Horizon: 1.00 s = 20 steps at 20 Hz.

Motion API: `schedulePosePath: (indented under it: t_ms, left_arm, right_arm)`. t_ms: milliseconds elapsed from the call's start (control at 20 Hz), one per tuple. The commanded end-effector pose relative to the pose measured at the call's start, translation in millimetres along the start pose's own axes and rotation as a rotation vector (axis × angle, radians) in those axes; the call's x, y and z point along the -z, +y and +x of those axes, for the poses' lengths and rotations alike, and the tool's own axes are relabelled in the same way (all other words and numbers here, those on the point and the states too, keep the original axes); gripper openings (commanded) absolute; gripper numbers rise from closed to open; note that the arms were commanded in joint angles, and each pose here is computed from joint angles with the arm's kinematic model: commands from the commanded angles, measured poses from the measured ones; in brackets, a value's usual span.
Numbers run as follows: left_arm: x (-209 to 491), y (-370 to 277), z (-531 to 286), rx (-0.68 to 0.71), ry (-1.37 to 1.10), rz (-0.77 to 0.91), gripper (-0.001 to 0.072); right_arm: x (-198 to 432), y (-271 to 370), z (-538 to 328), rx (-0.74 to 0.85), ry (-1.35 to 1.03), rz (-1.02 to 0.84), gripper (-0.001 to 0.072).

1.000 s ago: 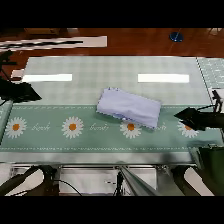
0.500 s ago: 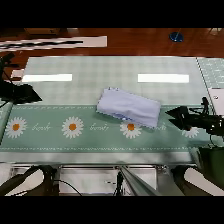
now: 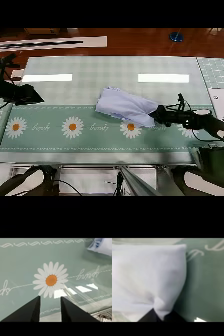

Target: Fold the shirts.

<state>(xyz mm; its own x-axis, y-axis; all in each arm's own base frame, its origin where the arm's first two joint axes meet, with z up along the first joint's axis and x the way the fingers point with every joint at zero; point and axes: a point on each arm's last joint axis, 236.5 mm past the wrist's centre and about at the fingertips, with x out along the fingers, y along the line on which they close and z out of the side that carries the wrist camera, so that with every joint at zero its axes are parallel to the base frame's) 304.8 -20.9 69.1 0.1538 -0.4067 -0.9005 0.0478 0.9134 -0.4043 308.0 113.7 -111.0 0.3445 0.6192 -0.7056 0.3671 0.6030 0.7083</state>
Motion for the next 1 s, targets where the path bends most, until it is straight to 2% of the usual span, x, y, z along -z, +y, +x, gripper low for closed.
schedulePosePath:
  t_ms: [0,200,350,600,700,800,950]
  left_arm:
    - [3.1,-10.3,2.9,0.016,0.019,0.020,0.0329]
    - [4.8,-27.8,11.1,0.025,0.043,0.078,0.0328]
    - [-0.9,-40.8,17.8,0.025,0.027,0.126,0.0328]
    - [-3.1,-53.7,23.6,0.029,0.021,0.198,0.0327]
    - [-10.0,-54.7,24.4,0.023,-0.007,0.205,0.0327]
    - [-18.3,-53.8,24.3,0.016,-0.041,0.233,0.0327]
    - [-19.8,-53.6,24.3,0.014,-0.048,0.264,0.0327]
  right_arm:
    - [0.7,23.6,5.3,-0.058,0.000,-0.006,0.0034]
    - [-2.8,97.9,-60.3,-0.231,0.032,-0.224,0.0034]
    - [-22.1,133.2,-144.6,-0.205,-0.094,-0.267,0.0034]
    - [-15.3,154.0,-294.5,-0.036,-0.339,-0.247,0.0034]
    - [3.0,146.6,-326.3,0.053,-0.348,-0.229,0.0034]
    - [14.1,121.7,-351.1,0.193,-0.359,-0.175,0.0034]
    - [10.1,60.8,-395.2,0.493,-0.466,-0.031,0.0034]
